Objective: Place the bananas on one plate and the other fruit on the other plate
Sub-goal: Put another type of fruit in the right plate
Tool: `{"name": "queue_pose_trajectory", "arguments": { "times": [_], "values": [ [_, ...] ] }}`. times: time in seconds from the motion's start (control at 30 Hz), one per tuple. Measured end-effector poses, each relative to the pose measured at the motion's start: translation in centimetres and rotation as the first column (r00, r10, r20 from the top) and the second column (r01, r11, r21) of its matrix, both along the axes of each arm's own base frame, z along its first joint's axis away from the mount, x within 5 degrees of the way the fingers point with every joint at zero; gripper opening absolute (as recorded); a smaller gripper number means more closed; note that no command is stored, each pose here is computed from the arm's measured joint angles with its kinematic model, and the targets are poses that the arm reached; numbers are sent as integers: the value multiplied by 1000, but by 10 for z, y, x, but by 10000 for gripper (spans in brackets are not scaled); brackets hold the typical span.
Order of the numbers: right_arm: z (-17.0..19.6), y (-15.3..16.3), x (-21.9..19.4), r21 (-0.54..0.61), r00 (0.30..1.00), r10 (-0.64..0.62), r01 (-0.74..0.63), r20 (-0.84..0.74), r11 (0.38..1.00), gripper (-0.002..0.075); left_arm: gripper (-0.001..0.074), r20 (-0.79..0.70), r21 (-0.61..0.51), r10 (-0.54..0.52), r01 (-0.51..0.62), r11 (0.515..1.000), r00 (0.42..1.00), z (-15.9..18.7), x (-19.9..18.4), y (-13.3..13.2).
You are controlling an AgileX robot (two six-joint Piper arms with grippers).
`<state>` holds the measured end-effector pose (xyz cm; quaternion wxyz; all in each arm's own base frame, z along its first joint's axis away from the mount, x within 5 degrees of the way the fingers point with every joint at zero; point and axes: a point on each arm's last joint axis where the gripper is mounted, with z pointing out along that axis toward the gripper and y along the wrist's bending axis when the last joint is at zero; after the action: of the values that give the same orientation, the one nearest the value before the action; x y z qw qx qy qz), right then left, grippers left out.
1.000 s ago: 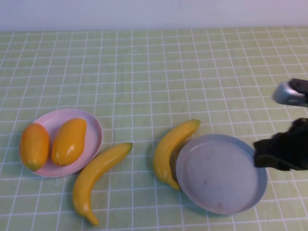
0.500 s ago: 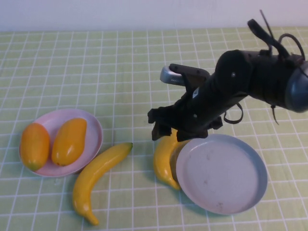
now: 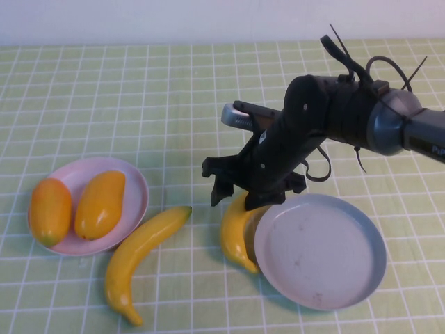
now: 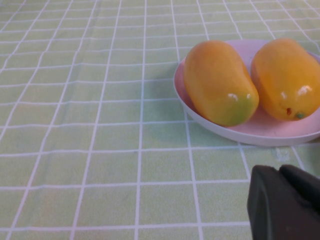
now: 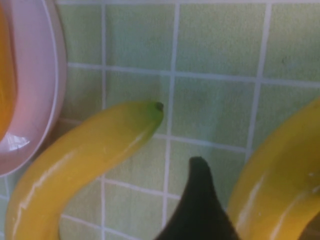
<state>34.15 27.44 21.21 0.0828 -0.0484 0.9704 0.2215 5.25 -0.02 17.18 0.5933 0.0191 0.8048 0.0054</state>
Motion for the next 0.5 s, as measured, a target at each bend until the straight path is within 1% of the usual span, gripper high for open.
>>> {"name": "queue_pose_trajectory", "arguments": {
  "times": [0.33, 0.5],
  "values": [
    [4, 0, 0, -8, 1000, 4, -4, -6, 1000, 465, -4, 0, 0, 0, 0, 1000, 1000, 0, 0, 0],
    [9, -4, -4, -33, 1000, 12, -12, -21, 999, 465, -4, 0, 0, 0, 0, 1000, 1000, 0, 0, 0]
  ]
}}
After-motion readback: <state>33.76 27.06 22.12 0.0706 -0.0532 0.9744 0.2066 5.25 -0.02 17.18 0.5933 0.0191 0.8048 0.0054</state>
